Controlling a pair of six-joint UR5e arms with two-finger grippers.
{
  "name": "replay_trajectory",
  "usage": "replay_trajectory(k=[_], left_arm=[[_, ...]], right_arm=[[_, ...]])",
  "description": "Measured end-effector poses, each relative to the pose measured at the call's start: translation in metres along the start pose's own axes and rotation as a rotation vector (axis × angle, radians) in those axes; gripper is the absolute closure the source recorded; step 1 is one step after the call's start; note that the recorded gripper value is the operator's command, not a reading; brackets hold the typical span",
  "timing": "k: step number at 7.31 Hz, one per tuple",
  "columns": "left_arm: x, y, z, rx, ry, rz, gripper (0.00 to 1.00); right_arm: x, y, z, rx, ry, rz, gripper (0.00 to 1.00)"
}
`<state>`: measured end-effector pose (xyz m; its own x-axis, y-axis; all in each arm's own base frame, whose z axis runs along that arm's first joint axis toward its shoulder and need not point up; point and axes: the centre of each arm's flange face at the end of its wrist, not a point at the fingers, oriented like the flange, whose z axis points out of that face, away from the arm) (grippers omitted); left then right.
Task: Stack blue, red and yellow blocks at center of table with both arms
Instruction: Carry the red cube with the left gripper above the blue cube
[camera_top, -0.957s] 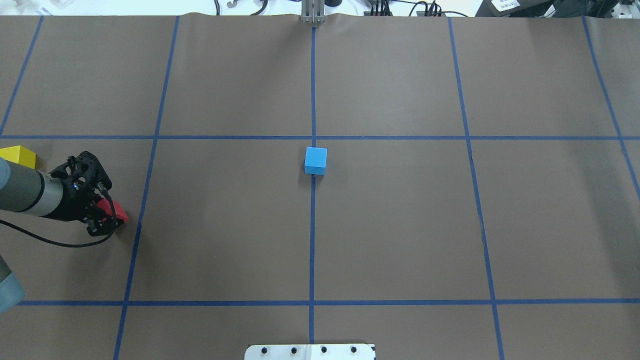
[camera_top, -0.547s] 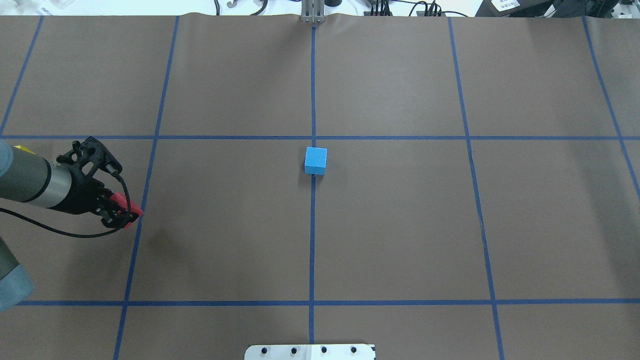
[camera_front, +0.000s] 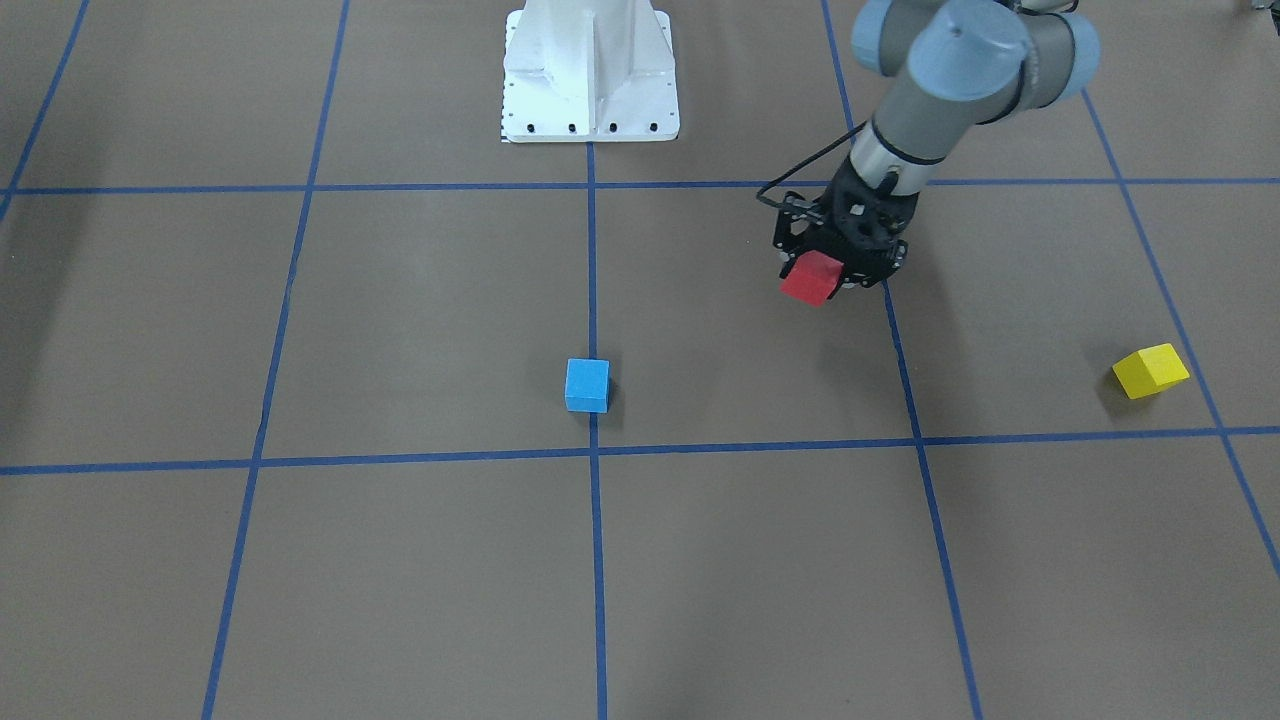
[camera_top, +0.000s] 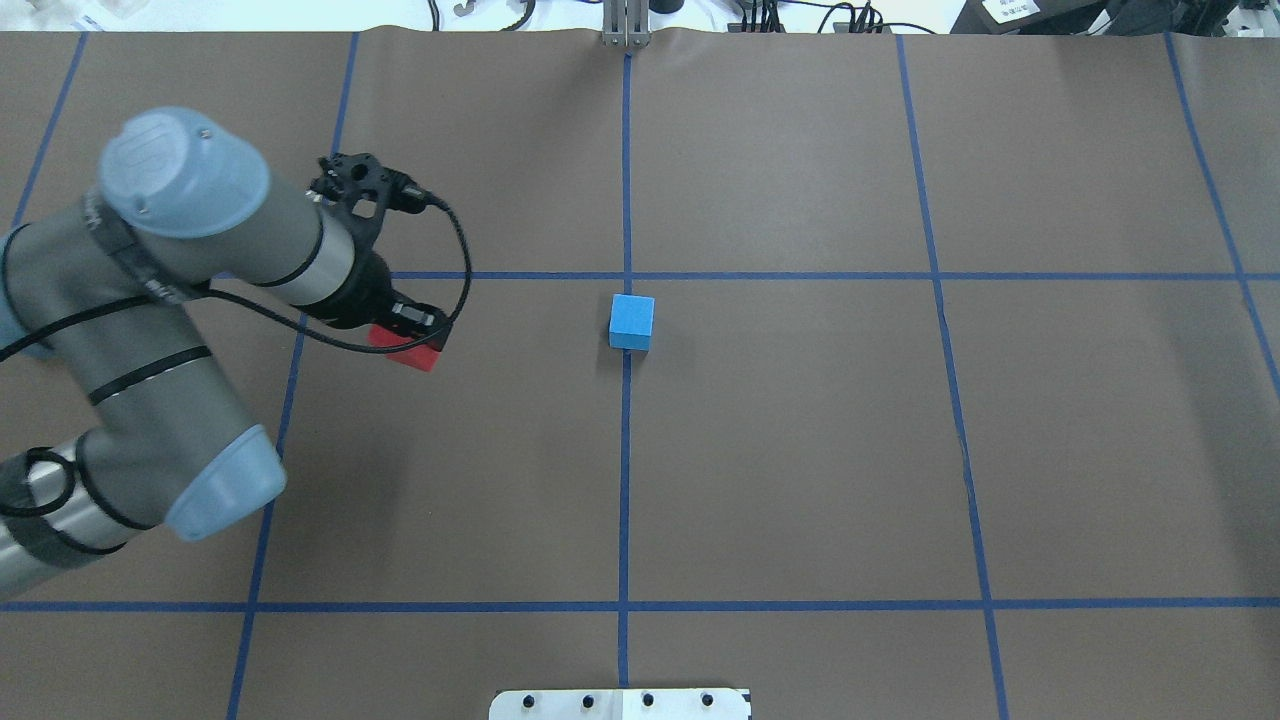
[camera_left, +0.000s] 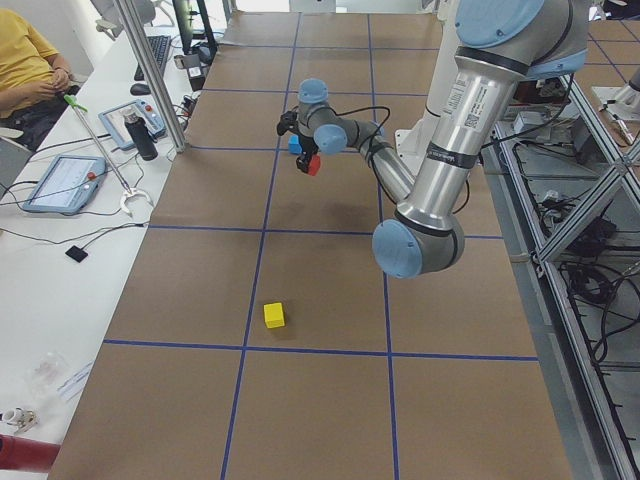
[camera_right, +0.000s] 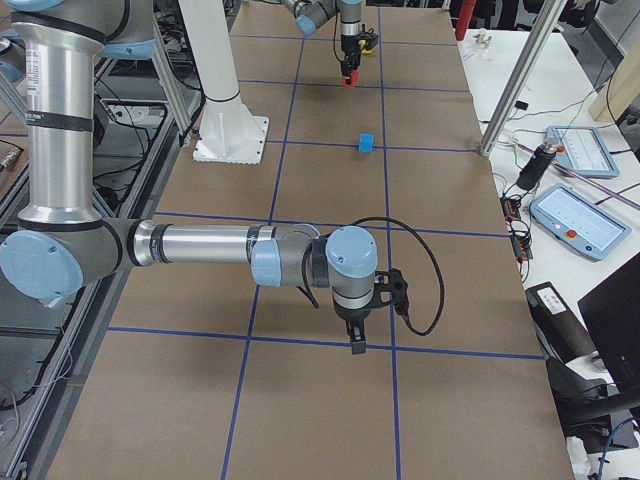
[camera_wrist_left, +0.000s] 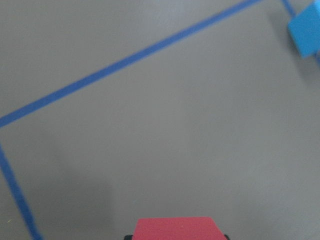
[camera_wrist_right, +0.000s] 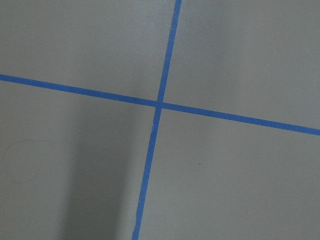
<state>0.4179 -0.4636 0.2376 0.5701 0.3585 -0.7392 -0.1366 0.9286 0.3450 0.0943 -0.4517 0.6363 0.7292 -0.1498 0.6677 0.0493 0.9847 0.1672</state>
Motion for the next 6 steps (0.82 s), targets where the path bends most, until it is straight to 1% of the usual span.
replay_trajectory(k=[2,3,4,6], left_arm=[[0.095,-0.063,0.027,0.000,-0.034,-0.111,1.00],[0.136,-0.089,0.042,-0.003,-0.053,-0.148,1.00],[0.162,-0.108,0.053,-0.010,-0.068,-0.169,1.00],[0.175,-0.125,0.068,-0.010,-0.097,-0.185,1.00]], right_arm=[[0.002,0.002,0.001,-0.003,-0.001,0.005,0.00],[0.002,0.002,0.001,-0.003,0.000,0.006,0.00],[0.002,0.002,0.001,-0.003,0.000,0.007,0.00],[0.002,0.002,0.001,-0.002,0.000,0.007,0.00]])
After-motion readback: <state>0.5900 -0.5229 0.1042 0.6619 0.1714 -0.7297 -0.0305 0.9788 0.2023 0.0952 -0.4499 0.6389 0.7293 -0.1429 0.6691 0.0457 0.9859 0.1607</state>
